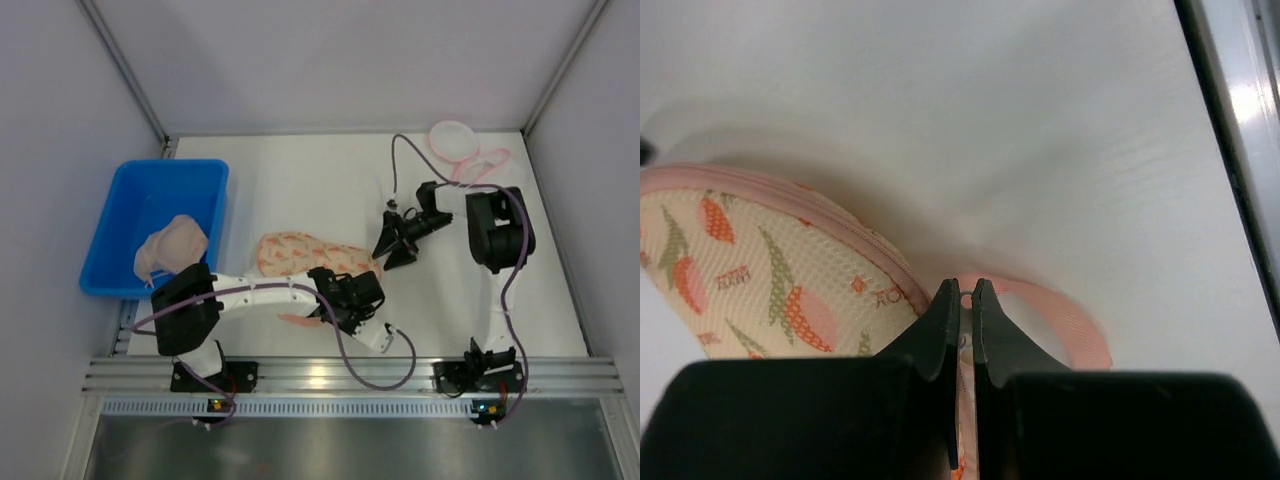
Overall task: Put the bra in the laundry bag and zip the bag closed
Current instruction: Zip the laundry bag at the center of the board.
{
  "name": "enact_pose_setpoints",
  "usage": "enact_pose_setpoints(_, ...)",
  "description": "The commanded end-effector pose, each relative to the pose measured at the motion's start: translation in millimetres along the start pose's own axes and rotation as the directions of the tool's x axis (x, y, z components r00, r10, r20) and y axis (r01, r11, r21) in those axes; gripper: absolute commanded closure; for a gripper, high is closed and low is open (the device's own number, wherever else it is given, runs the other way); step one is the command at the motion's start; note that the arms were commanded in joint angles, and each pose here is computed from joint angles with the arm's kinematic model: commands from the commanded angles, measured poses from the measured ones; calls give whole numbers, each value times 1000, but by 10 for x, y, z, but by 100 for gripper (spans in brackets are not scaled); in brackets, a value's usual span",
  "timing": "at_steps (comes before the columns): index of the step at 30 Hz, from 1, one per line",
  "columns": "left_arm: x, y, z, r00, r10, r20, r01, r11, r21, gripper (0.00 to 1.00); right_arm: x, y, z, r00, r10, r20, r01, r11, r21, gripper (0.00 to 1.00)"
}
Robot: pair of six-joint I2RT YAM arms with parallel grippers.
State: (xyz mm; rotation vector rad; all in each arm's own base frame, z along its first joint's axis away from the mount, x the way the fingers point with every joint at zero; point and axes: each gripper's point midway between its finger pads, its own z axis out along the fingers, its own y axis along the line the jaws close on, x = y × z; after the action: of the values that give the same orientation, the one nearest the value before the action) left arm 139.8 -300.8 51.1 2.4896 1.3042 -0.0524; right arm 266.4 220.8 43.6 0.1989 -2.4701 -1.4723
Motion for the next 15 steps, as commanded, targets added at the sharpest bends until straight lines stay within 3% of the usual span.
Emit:
enact_pose_setpoints(1, -218, 342, -53, 994, -78, 70, 78, 997, 9, 100, -248, 34, -366, 983, -98, 153, 85, 992, 91, 25)
enact_pose_setpoints(7, -273, 941, 47, 987, -124, 102, 129, 991, -37, 100, 45, 288, -404, 989, -31, 147, 33, 999, -16, 24)
enact_pose_setpoints(15, -254, 1144, 104, 986, -121, 114, 127, 991, -50, 100, 221, 241, -104, 997, 18, 74, -12, 997, -76, 28)
